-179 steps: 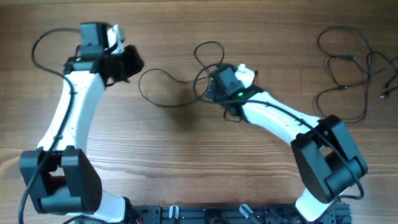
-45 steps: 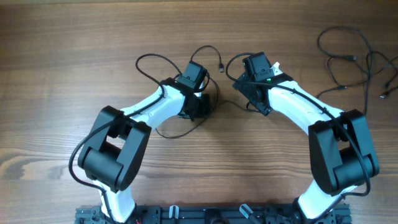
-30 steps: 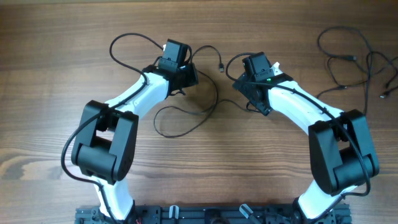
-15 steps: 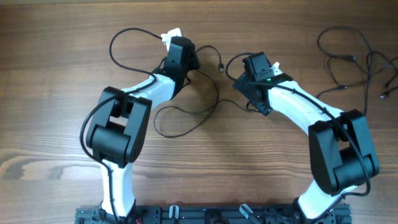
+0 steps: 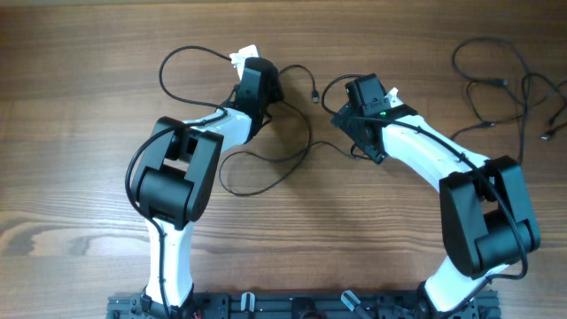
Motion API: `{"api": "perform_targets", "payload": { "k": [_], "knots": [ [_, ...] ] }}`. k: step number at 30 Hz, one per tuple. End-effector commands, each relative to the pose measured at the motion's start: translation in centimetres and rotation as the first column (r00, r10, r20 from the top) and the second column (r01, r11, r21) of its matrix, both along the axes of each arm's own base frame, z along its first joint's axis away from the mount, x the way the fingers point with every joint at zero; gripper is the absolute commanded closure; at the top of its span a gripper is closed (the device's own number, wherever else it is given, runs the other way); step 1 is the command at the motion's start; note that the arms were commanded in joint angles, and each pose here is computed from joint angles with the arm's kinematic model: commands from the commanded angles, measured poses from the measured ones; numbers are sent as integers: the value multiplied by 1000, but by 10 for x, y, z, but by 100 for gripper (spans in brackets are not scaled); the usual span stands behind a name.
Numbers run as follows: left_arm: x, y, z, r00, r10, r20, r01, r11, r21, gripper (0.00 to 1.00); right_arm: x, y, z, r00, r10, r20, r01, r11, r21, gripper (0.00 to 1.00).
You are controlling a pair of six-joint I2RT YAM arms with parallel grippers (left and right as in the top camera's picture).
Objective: Untangle cables
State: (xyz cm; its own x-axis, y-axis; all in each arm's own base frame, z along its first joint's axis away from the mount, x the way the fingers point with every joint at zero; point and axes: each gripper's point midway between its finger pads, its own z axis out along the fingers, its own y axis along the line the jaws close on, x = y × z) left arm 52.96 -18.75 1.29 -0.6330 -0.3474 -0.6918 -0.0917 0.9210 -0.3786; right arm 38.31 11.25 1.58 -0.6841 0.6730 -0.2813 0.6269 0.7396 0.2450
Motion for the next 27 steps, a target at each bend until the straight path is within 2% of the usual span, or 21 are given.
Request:
{"api": "perform_targets", "payload": {
  "k": [1,4,11,14,17,22,27],
  "knots": [
    [-18,-38,-10,981,-182,-69,172,976,-131,96,-1,1,-4,1000,-12,-7,12,1000,8,0],
    [-38,-60,-18,951,-282,-130,255,948,-191,96,-1,1,-4,1000,-11,-7,11,1000,8,0],
    [-87,-96,-36,875,-407,-262,348,905,-243,90,-1,1,-4,1000,-11,-7,11,1000,8,0],
    [-101,-107,-39,848,-445,-288,377,888,-264,90,-1,1,-4,1000,-11,-7,11,1000,7,0],
    [-112,-116,-40,824,-477,-306,399,872,-284,96,-1,1,-4,1000,-11,-8,11,1000,7,0],
    [-103,-113,-23,837,-478,-269,400,867,-296,96,-1,1,-4,1000,-11,-9,11,1000,7,0],
    [-73,-88,27,889,-426,-164,366,880,-302,96,-2,0,-4,1000,-11,-14,11,1000,5,0]
  ]
}}
